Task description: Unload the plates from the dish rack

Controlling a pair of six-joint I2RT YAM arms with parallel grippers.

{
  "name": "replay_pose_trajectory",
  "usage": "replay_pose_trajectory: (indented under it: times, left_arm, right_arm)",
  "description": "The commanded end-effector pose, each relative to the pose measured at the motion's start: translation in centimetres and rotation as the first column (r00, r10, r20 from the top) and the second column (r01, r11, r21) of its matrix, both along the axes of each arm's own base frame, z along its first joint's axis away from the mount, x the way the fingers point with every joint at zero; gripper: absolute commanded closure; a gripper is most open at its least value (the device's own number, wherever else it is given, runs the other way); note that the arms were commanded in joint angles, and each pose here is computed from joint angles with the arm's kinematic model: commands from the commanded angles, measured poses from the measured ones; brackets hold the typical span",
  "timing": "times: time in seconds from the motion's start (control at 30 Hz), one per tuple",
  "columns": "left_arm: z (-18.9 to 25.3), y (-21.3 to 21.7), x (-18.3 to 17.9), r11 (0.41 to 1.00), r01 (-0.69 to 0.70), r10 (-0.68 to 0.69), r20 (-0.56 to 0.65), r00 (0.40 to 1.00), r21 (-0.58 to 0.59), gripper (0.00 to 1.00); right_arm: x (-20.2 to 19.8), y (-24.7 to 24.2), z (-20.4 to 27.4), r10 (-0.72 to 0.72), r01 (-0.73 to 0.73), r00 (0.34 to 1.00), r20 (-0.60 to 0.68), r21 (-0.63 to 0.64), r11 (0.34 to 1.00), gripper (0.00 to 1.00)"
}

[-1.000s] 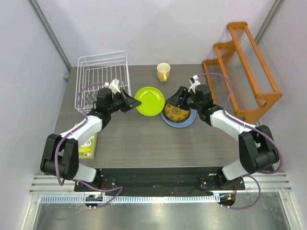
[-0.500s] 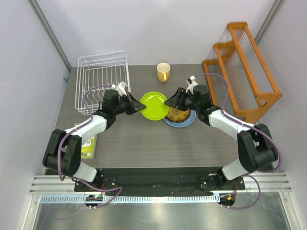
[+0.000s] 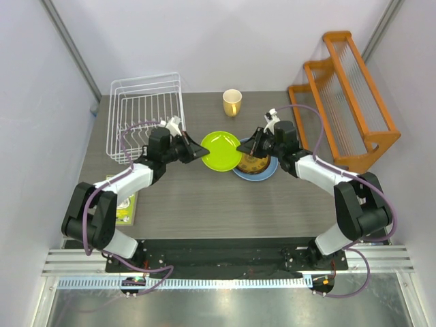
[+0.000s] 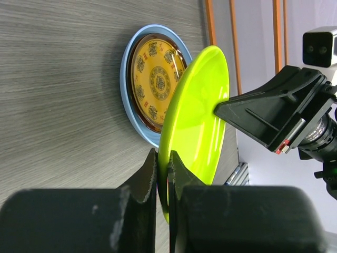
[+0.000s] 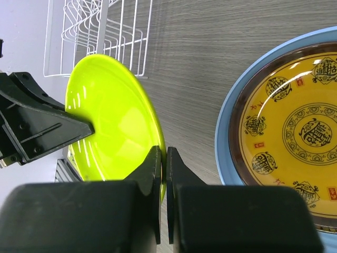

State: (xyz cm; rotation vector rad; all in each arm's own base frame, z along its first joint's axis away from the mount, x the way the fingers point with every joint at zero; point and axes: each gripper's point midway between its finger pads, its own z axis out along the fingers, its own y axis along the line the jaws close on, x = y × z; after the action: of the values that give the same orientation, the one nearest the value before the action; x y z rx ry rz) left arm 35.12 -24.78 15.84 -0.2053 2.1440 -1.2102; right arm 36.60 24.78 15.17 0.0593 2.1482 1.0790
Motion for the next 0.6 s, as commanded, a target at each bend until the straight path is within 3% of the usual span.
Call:
replay_pose_trajectory:
  times: [0.0,0.03,0.07,0.17,0.23,0.33,0.57]
  left_arm:
    - [3.7,-1.2,0.9,0.998,0.04,-0.034,0.131,0.991,-0.044,0.91]
    - [3.3,-1.1,1.0,0.999,0.032,-0.028,0.121,0.992,-0.027,0.81]
    - [3.1,-1.0,1.0,0.999,0.028,-0.026,0.118,0.993,-0.02,0.59]
    - [2.6,-0.6,1.3,1.0,0.005,-0.006,0.106,0.994,0.012,0.32]
    - [2.1,-0.3,1.4,0.999,-0.011,0.007,0.094,0.996,0.033,0.21]
    - [1.6,0.7,1.6,0.995,-0.052,0.044,0.092,0.995,0.089,0.13]
    - [2.6,6.1,1.7,0.917,-0.248,0.194,0.193,0.962,0.313,0.12]
  right_arm:
    - [0.3,0.5,3.5,-0.003,0.0,0.996,0.092,0.031,1.0,0.99]
    - [0.4,0.1,3.5,-0.02,0.018,0.995,0.096,0.02,1.0,0.99]
    - [0.6,-0.5,3.3,-0.051,0.052,0.994,0.093,-0.003,0.999,0.99]
    - [1.0,-2.4,3.5,-0.12,0.125,0.987,0.106,-0.043,0.991,0.99]
    - [1.2,-3.6,3.7,-0.152,0.159,0.982,0.115,-0.058,0.986,0.99]
    - [1.5,-5.9,3.3,-0.21,0.221,0.971,0.116,-0.094,0.971,0.99]
    - [2.0,-11.7,0.1,-0.324,0.33,0.944,0.065,-0.19,0.925,0.99]
